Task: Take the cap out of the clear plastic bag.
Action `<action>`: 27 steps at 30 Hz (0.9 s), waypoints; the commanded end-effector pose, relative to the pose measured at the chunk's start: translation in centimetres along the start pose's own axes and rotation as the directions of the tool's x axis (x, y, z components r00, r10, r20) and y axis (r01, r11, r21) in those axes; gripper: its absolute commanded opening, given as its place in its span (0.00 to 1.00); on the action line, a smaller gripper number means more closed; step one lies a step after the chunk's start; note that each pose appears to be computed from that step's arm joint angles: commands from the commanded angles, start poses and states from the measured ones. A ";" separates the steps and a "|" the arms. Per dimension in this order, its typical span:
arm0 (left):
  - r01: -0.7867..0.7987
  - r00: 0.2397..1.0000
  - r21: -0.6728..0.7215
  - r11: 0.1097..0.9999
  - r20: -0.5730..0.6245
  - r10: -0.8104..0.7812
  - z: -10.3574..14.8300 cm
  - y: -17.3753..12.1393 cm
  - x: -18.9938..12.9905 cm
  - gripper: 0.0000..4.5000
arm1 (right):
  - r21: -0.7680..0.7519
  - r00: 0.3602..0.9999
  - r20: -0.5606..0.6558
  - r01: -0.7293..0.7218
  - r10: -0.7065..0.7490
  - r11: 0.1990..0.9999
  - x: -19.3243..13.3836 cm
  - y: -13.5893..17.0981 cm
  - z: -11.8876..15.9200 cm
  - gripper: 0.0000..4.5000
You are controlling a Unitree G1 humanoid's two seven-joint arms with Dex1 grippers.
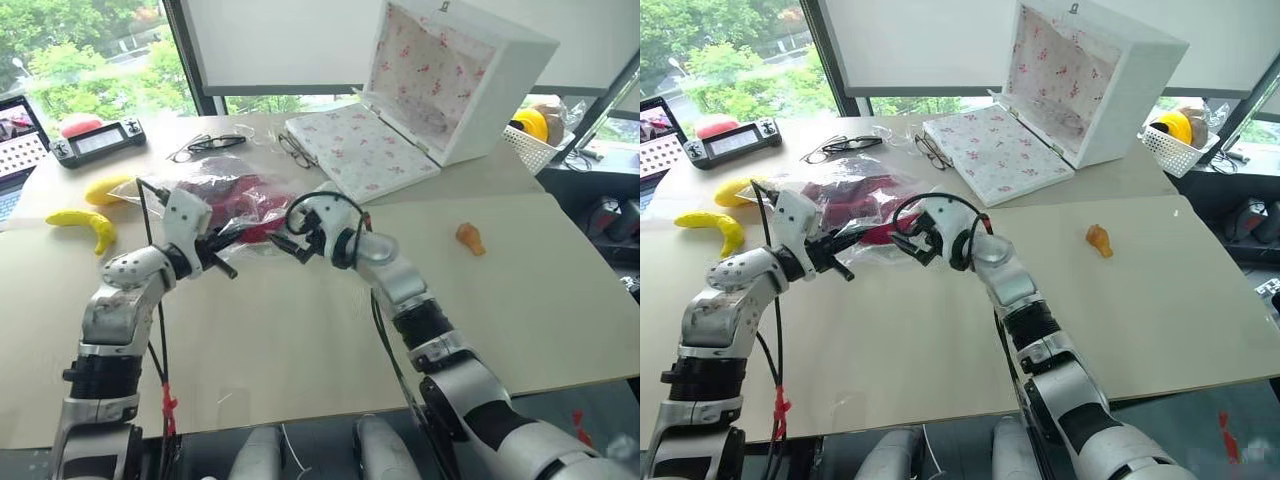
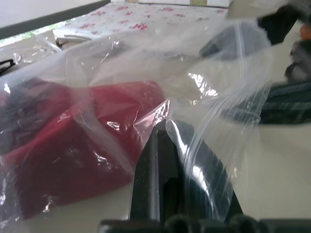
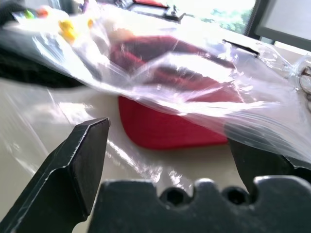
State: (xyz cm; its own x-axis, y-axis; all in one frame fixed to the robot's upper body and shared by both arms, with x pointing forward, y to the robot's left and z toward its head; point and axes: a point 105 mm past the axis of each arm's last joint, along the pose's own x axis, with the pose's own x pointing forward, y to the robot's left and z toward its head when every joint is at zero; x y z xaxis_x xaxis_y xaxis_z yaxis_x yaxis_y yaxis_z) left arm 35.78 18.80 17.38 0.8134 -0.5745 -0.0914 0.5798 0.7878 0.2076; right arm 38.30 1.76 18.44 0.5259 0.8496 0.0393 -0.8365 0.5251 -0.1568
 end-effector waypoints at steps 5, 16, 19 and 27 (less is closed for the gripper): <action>0.024 0.996 0.015 1.000 0.083 -0.025 2.2 -0.8 0.3 0.01 | -0.251 0.996 -0.075 0.036 -0.057 0.967 0.5 -0.4 -0.8 1.00; 0.035 0.997 -0.011 0.999 0.075 -0.035 1.7 -0.8 0.4 0.01 | -0.668 0.963 0.034 0.222 -0.268 0.710 3.7 -1.5 -1.2 1.00; 0.045 0.996 -0.015 0.999 0.077 -0.044 1.7 -1.1 0.6 0.01 | -0.751 0.964 0.048 0.207 -0.261 0.627 4.8 -0.9 -0.9 1.00; 0.071 0.994 -0.020 0.997 0.090 -0.069 2.1 -1.4 1.1 0.01 | -0.875 0.986 -0.034 0.050 -0.163 0.481 7.0 2.7 -3.2 1.00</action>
State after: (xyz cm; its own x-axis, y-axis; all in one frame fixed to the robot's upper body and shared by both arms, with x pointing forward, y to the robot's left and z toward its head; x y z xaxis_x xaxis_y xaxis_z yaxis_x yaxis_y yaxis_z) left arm 35.82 17.07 17.76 0.7779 -0.6260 -0.0540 0.6254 0.7631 0.1632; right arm 40.76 7.56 14.01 0.6951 0.7189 -0.0054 -0.2869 0.2704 -0.9190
